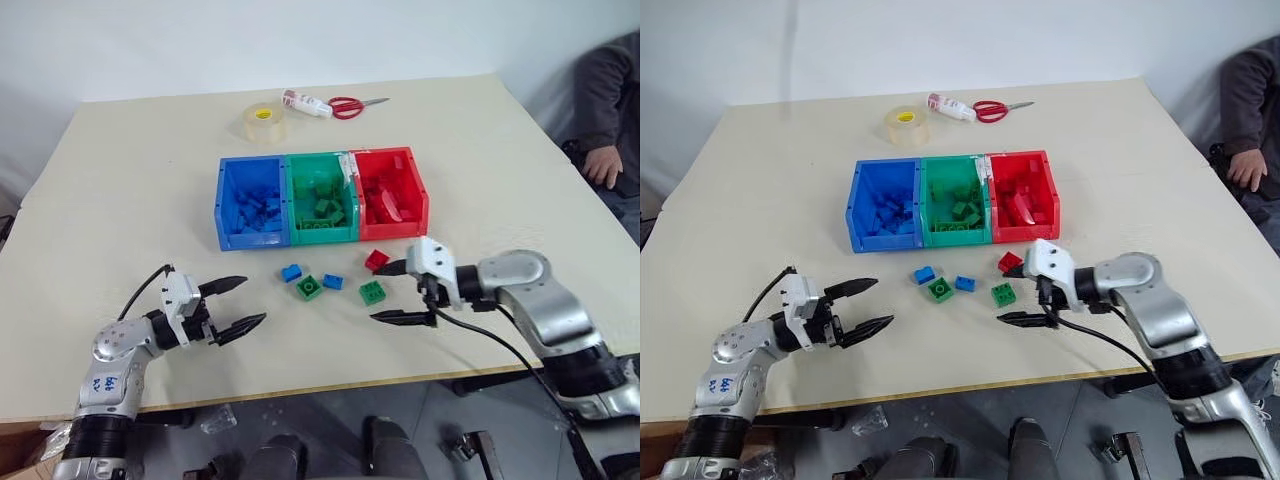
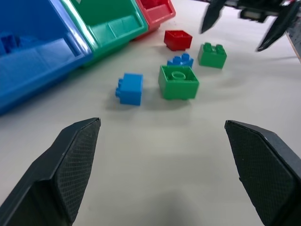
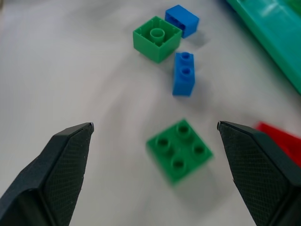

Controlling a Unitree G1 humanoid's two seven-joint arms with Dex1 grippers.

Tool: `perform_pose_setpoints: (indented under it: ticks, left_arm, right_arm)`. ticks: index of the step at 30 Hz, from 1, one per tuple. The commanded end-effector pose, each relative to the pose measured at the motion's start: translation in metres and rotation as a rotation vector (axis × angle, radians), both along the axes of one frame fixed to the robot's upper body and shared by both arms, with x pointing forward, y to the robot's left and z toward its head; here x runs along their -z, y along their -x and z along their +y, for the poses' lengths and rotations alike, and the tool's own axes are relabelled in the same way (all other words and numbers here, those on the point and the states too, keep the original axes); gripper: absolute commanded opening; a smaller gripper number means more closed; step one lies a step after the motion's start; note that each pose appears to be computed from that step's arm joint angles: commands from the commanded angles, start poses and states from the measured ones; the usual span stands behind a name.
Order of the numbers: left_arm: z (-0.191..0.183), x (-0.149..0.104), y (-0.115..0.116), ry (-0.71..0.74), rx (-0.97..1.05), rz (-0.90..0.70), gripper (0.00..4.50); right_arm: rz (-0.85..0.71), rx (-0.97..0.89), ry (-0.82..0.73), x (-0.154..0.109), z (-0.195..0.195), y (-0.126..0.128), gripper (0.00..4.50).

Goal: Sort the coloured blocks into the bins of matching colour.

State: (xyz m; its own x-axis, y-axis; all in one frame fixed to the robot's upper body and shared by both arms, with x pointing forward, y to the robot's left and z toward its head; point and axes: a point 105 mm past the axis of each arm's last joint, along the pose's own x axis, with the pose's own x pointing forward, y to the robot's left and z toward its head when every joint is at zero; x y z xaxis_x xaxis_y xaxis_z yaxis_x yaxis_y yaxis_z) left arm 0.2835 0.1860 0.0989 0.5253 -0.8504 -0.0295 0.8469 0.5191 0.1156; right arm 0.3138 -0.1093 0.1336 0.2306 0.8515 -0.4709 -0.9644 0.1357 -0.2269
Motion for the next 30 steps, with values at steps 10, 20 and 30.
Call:
perform_pose_setpoints:
  ticks: [10,20,30]
  left_arm:
    - [0.008,-0.009,0.019,0.011,-0.066,-0.049,4.50]
    - [0.004,-0.006,0.018,0.019,-0.069,-0.039,4.50]
    - [0.000,-0.008,0.011,0.023,-0.062,-0.046,4.50]
  right_arm:
    - [-0.007,-0.081,0.053,0.002,0.007,-0.013,1.70]
    - [-0.263,0.064,-0.243,-0.086,0.045,-0.063,1.48]
    - [-0.470,0.269,-0.380,-0.122,0.071,-0.114,3.17]
